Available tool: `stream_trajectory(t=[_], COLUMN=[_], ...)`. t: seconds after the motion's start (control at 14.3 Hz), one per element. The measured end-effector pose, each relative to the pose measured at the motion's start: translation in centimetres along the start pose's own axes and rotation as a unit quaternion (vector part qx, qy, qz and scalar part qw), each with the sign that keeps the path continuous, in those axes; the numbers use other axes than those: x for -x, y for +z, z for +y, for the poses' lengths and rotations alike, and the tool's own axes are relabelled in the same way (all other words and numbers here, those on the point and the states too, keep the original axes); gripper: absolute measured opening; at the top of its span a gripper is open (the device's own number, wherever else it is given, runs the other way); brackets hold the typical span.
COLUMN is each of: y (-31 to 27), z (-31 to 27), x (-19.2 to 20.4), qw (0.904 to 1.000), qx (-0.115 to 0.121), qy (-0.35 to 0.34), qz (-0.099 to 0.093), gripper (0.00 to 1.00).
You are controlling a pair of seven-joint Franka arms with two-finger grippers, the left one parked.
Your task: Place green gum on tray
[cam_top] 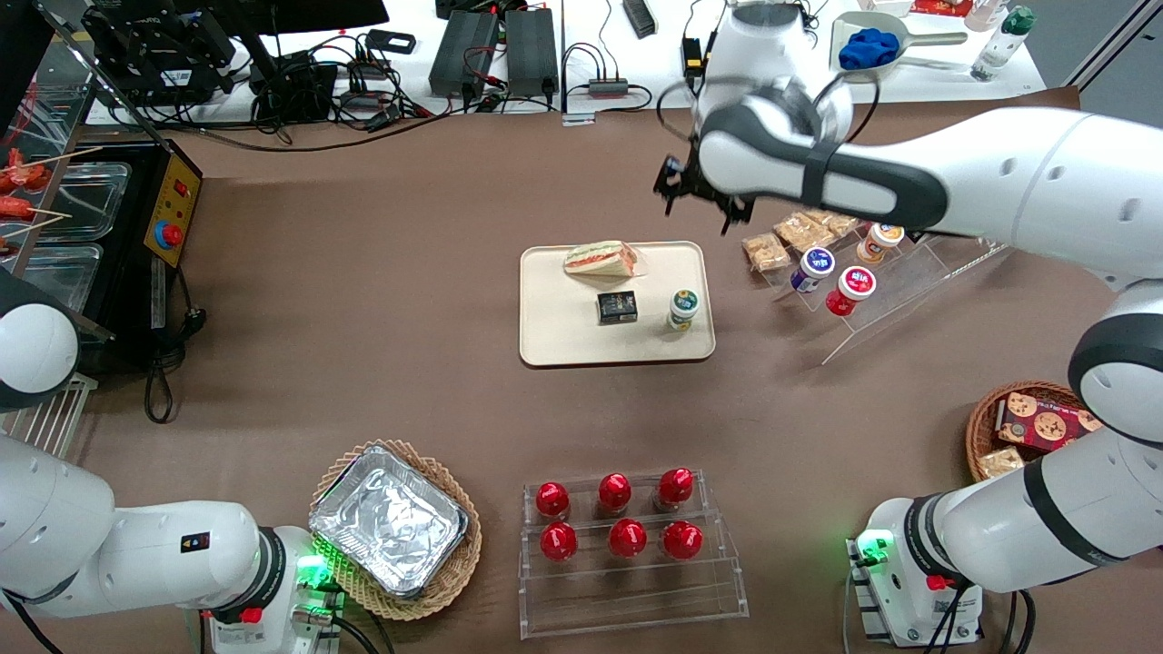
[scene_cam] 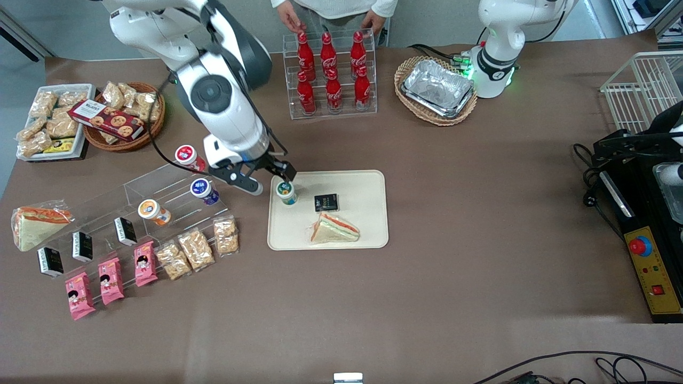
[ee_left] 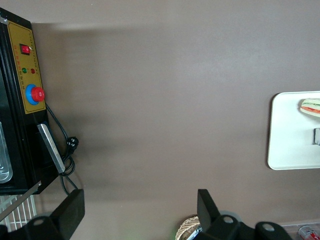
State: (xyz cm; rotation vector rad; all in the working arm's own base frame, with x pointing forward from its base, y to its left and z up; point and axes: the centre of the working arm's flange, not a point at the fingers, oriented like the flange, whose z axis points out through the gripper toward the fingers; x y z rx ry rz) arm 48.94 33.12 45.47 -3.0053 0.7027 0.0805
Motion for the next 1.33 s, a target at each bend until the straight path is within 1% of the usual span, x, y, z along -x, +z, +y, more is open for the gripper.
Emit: stream_trajectory(t=[0.14,0.21,0.28,0.42,0.56,0.7,0.84,0.98,1.12,1.33], y=[-5.1,-7.3,-9.3,-12.6,-15.1,-16.6,-17.2,-17.4,-17.6,-17.6], z=[-0.4,-0.3,0.0,1.8,5.3,9.9,14.5,18.6,22.2,25.9], x=[0.1,0.0,-0.3,-1.7,-5.1,-9.5,-13.6,-16.6,-18.8,-20.9], qw=[0.9996,0.9990,0.9983,0.9960,0.9916,0.9864,0.9832,0.9799,0.9767,0.9764], qx=[0.004,0.007,0.011,0.011,0.010,0.011,0.016,0.022,0.024,0.025], qy=[-0.028,-0.043,-0.055,-0.080,-0.117,-0.152,-0.170,-0.190,-0.207,-0.209], qz=[0.000,0.005,0.015,0.038,0.054,0.063,0.064,0.057,0.054,0.050], gripper=[1.00,1.00,1.00,1.00,1.00,1.00,1.00,1.00,1.00,1.00])
